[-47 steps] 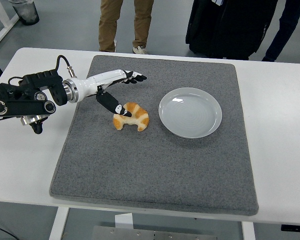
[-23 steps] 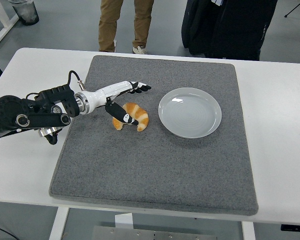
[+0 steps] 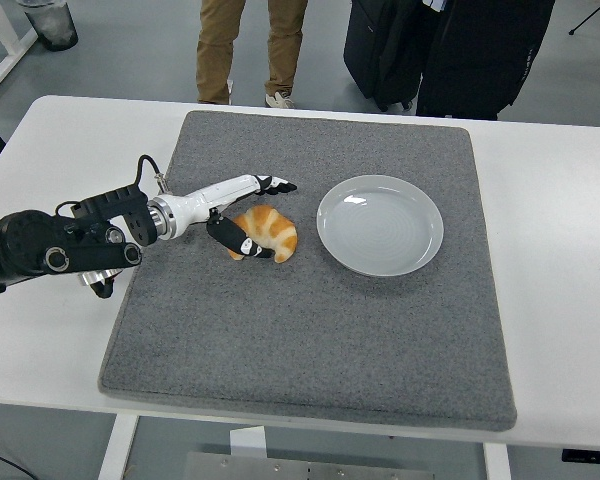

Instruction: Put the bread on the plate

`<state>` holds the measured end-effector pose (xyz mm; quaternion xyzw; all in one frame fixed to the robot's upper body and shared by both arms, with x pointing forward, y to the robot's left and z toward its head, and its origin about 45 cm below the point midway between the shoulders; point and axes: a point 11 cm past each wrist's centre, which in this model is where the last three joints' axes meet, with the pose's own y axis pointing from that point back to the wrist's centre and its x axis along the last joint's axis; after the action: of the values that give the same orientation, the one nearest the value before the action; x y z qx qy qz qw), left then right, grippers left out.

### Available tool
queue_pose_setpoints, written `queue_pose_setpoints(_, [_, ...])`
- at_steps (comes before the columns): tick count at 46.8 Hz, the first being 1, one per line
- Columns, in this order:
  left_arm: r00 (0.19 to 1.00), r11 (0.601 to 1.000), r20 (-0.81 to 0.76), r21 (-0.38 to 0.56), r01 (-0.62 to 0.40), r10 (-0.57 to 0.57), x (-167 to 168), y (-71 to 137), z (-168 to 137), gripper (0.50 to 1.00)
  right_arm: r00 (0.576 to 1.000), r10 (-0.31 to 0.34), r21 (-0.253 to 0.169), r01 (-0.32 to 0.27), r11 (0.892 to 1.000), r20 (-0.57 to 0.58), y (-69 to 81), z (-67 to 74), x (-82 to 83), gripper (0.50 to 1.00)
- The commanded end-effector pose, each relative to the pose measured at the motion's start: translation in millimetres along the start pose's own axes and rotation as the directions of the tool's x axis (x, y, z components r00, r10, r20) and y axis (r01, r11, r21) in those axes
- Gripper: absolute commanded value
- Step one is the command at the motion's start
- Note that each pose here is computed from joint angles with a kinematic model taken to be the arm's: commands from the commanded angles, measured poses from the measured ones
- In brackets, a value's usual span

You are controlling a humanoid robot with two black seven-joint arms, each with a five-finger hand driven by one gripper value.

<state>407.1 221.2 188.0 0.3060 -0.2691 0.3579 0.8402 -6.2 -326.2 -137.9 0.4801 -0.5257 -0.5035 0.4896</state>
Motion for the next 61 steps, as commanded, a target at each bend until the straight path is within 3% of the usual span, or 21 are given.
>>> queue_pose_setpoints(1, [1.000, 1.000, 0.003, -0.015, -0.002, 0.002, -6, -5, 1, 0.975, 1.000, 0.000, -0.002, 0.000, 1.000, 0.000, 0.0, 0.2, 0.0, 0.952])
queue_pose_setpoints(4, [1.000, 0.999, 0.006, -0.033, -0.006, 0.006, -7, -9, 2, 0.971, 1.000, 0.000, -0.002, 0.000, 1.000, 0.000, 0.0, 0.2, 0.0, 0.952])
queue_pose_setpoints(9, [1.000, 0.998, 0.012, -0.055, -0.013, 0.013, -6, -10, 3, 0.922, 1.000, 0.000, -0.002, 0.000, 1.000, 0.000, 0.0, 0.2, 0.0, 0.952])
queue_pose_setpoints(19, [1.000, 0.997, 0.013, -0.074, -0.015, 0.016, -4, -9, 6, 0.763, 1.000, 0.000, -0.002, 0.000, 1.000, 0.000, 0.0, 0.2, 0.0, 0.952])
queue_pose_setpoints(31, [1.000, 0.997, 0.020, -0.078, -0.020, 0.021, 0, -10, 7, 0.508, 1.000, 0.000, -0.002, 0.000, 1.000, 0.000, 0.0, 0.2, 0.0, 0.954])
queue_pose_setpoints(61, [0.996, 0.989, 0.013, -0.118, -0.090, 0.093, 29, -8, 19, 0.500, 1.000, 0.000, -0.002, 0.000, 1.000, 0.000, 0.0, 0.2, 0.0, 0.952])
